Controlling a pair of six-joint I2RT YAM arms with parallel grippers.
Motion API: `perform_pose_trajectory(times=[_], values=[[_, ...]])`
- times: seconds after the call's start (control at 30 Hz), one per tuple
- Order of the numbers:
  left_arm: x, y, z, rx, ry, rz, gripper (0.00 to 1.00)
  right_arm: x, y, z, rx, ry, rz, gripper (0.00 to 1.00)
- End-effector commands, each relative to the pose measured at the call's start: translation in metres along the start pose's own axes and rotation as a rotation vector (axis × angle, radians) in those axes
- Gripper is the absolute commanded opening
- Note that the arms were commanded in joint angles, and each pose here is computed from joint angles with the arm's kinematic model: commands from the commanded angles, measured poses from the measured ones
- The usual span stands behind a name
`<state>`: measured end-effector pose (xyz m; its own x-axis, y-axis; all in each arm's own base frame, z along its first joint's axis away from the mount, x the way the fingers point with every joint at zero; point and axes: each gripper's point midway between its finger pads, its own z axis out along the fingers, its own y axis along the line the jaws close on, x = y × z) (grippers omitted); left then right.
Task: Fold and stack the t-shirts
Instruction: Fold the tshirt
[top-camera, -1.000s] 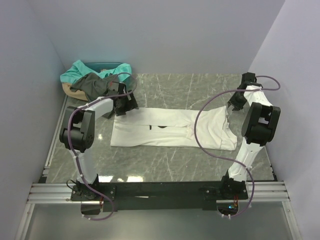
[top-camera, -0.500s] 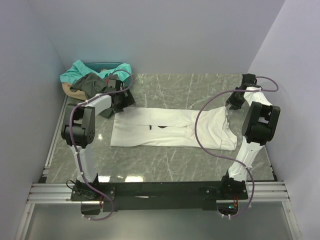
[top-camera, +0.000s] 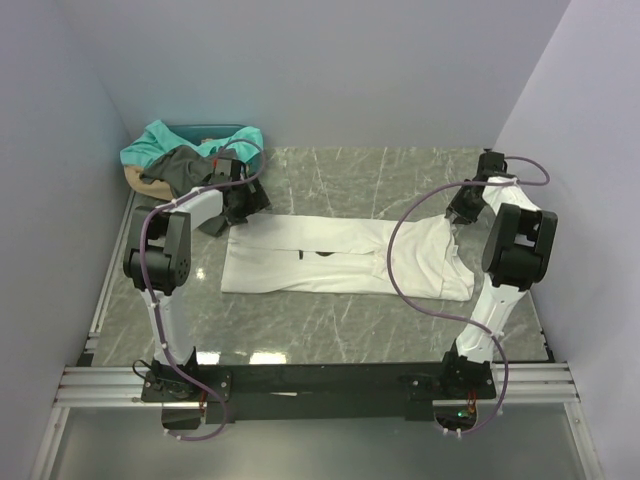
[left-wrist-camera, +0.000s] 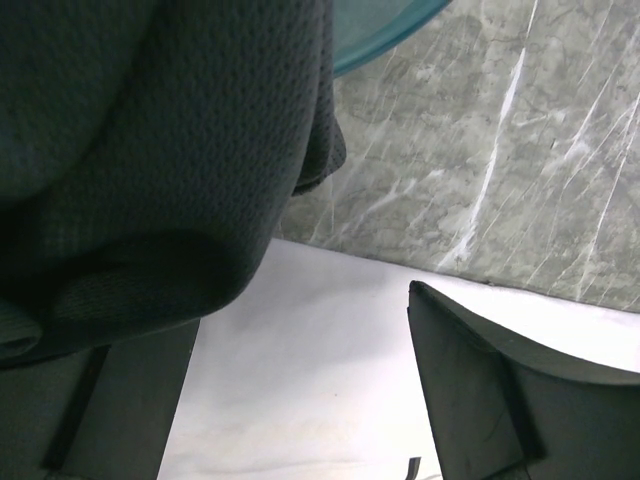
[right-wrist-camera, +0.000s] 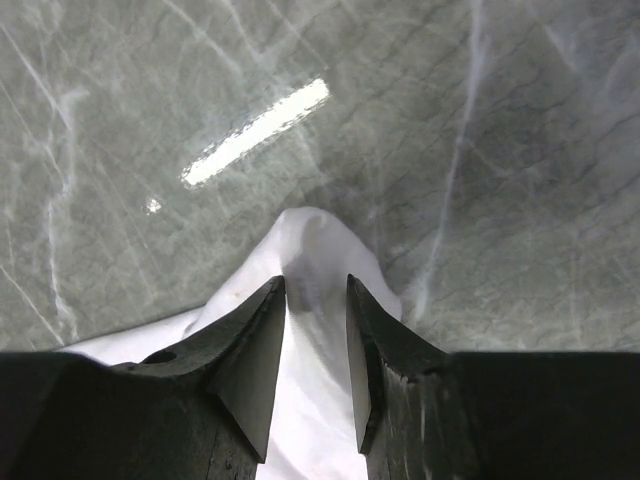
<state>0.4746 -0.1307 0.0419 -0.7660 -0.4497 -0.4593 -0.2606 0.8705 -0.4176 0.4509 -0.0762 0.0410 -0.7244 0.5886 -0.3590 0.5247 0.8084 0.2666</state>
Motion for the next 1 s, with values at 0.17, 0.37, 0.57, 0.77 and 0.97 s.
perform_pose_trajectory(times=[0.17, 0.37, 0.57, 0.77, 0.97], values=[[0.001, 0.001, 0.007, 0.013, 0.010, -0.026, 0.90, -0.020, 0.017, -0.021, 0.006, -0.063, -0.063, 0.38], [0.003, 0.003, 0.010, 0.012, 0.020, -0.017, 0.90, -0.011, 0.001, -0.012, 0.091, -0.029, -0.062, 0.27], [0.007, 0.006, 0.014, 0.004, 0.035, -0.019, 0.90, -0.002, -0.002, -0.001, 0.091, 0.006, -0.059, 0.25], [0.010, 0.011, 0.016, -0.007, 0.038, -0.025, 0.90, 0.004, 0.003, 0.011, 0.051, 0.041, -0.055, 0.27], [0.015, 0.019, 0.018, -0.020, 0.047, -0.039, 0.90, 0.009, 0.003, 0.021, 0.044, 0.067, -0.045, 0.27]])
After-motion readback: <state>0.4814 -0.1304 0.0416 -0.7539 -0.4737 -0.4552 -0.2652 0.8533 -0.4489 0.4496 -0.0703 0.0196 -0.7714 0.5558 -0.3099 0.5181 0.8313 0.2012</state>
